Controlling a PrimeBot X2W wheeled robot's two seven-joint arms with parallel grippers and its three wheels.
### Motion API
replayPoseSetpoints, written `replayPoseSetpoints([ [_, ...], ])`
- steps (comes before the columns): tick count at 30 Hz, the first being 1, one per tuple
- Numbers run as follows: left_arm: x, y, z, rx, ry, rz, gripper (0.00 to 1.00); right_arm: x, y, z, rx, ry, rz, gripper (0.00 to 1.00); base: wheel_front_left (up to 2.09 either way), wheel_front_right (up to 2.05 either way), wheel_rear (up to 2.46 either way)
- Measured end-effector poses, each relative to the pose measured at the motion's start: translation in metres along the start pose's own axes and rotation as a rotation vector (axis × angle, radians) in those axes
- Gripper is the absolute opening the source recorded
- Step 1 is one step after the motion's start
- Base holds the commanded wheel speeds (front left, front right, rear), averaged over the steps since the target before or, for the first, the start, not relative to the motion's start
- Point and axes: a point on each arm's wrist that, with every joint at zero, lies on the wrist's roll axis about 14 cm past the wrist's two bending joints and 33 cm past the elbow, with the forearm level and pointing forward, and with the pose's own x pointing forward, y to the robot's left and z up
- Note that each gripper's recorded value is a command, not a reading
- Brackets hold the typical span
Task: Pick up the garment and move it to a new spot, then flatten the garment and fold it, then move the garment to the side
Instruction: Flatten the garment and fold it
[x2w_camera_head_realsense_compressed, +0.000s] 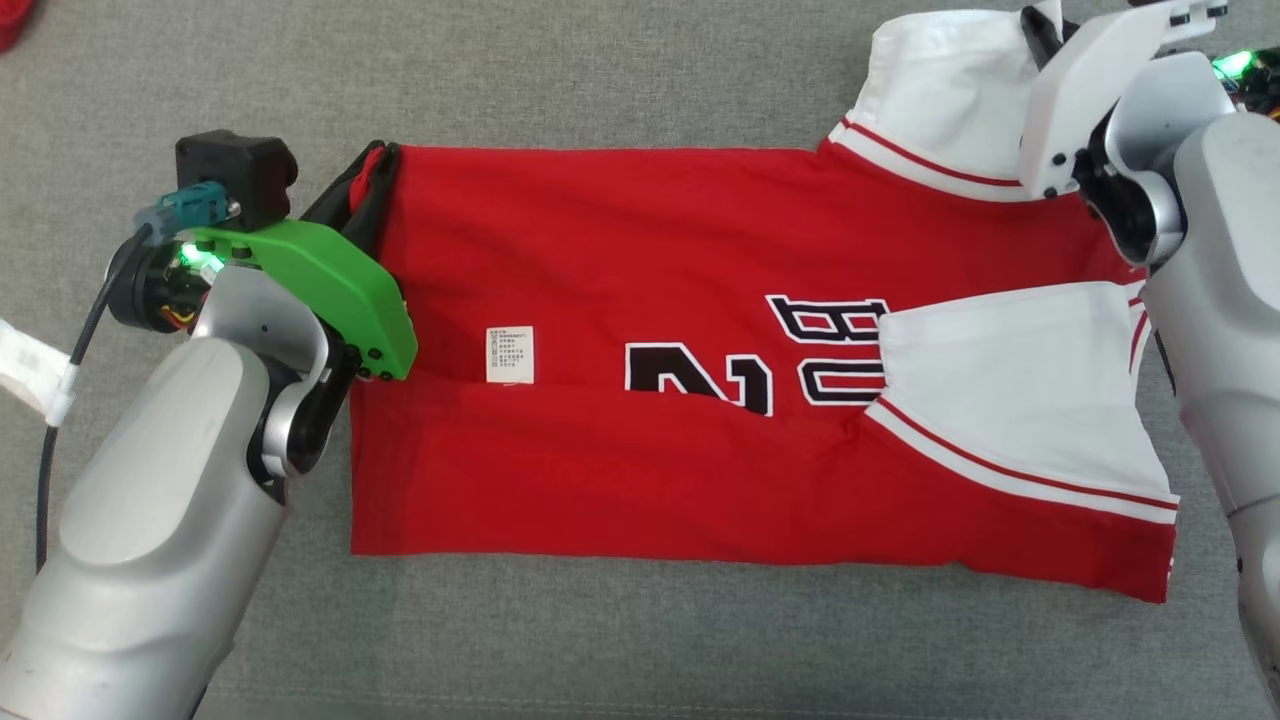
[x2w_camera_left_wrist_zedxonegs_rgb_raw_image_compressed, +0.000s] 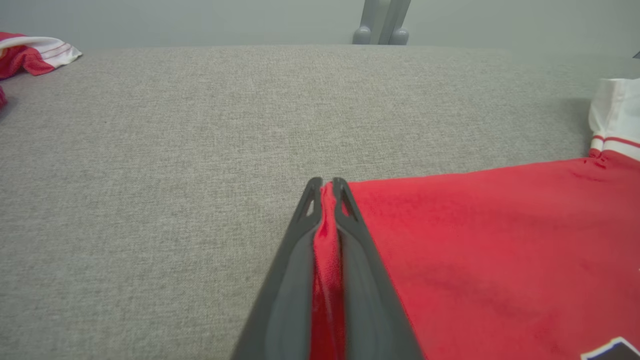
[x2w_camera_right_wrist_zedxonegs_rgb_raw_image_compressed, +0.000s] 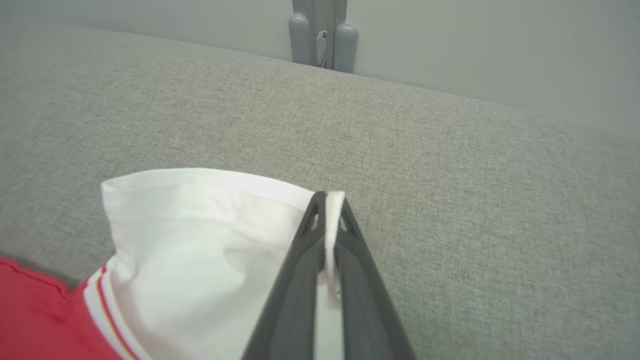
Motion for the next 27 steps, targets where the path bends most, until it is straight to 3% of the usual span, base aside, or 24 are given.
replayPoseSetpoints([
  [18, -0.055, -0.020, 0.002, -0.104, -0.060, -0.049, 0.00, -0.132, 0.020, -0.024, 0.075, -0.148, 0.072, 0.00, 0.00, 0.00, 0.00],
  [27, -0.068, -0.024, -0.010, -0.111, -0.054, -0.057, 0.00, -0.174, 0.037, -0.052, 0.117, -0.139, 0.062, 0.00, 0.00, 0.00, 0.00],
])
